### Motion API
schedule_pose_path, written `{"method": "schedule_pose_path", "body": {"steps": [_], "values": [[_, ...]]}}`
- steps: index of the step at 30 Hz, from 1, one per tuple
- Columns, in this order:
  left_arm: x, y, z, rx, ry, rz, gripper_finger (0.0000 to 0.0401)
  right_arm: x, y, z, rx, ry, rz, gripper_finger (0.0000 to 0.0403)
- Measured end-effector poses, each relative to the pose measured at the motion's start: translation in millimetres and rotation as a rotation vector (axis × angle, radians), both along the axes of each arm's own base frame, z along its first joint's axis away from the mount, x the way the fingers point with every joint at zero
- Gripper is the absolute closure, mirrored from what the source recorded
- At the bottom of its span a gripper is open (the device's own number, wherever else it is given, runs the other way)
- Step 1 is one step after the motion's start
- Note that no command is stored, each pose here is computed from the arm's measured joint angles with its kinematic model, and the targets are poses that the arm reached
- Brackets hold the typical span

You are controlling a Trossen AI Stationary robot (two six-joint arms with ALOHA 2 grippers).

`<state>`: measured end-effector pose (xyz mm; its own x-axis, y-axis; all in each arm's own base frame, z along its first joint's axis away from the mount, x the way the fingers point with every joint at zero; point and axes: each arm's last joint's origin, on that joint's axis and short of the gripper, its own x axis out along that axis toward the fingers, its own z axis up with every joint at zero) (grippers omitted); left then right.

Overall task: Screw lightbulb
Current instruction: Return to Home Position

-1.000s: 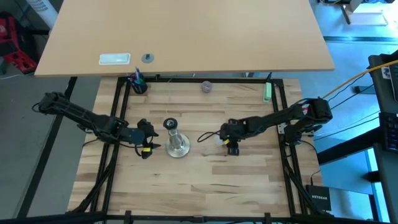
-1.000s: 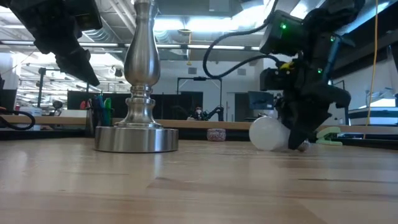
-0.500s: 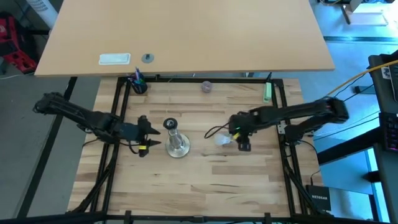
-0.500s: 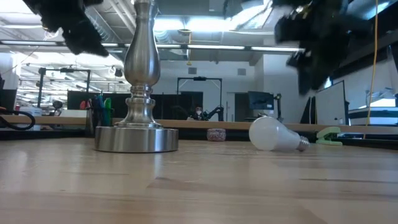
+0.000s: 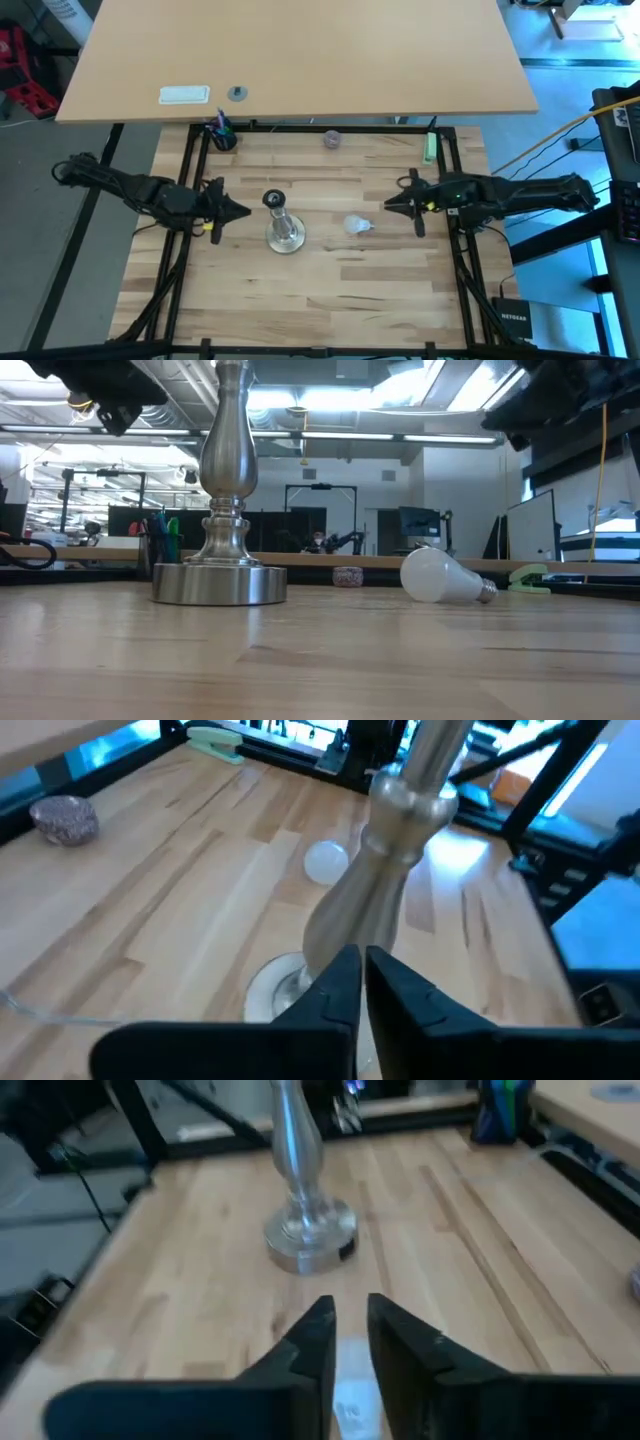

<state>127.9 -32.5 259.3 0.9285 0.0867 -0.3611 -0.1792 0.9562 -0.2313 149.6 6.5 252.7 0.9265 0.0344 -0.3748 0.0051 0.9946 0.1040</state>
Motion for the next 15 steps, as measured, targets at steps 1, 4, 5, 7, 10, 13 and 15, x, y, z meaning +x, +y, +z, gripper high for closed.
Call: {"method": "schedule_pose_path", "body": {"steps": [1,4,5,7,10,13,15], "values": [[0.0,0.0,0.6,-0.02,-0.007,0.007,0.039,-3.2,0.0,1.0,0.014,-0.025,0.0,0.0341],[2.0,-1.3,-2.3,0.035,-0.004,-0.017,0.0378,-9.9,-0.2,1.8,0.001,-0.067,0.011,0.0323],[3.1,-2.1,-7.1,0.087,0.0,-0.042,0.0376,-11.8,0.0,-0.3,-0.024,-0.065,0.03,0.0319],[5.1,-2.9,-16.6,0.163,-0.035,-0.081,0.0372,-14.9,1.1,-5.3,-0.046,-0.077,0.085,0.0315],[4.1,-1.4,-25.0,0.193,-0.184,-0.155,0.0371,-19.9,2.8,-14.8,-0.062,-0.144,0.164,0.0313],[-2.7,3.1,-40.1,0.189,-0.271,-0.197,0.037,-23.8,1.2,-24.2,-0.065,-0.241,0.154,0.0313],[-7.0,7.6,-47.4,0.198,-0.321,-0.172,0.037,-26.5,-2.0,-29.8,-0.064,-0.28,0.124,0.0313]]}}
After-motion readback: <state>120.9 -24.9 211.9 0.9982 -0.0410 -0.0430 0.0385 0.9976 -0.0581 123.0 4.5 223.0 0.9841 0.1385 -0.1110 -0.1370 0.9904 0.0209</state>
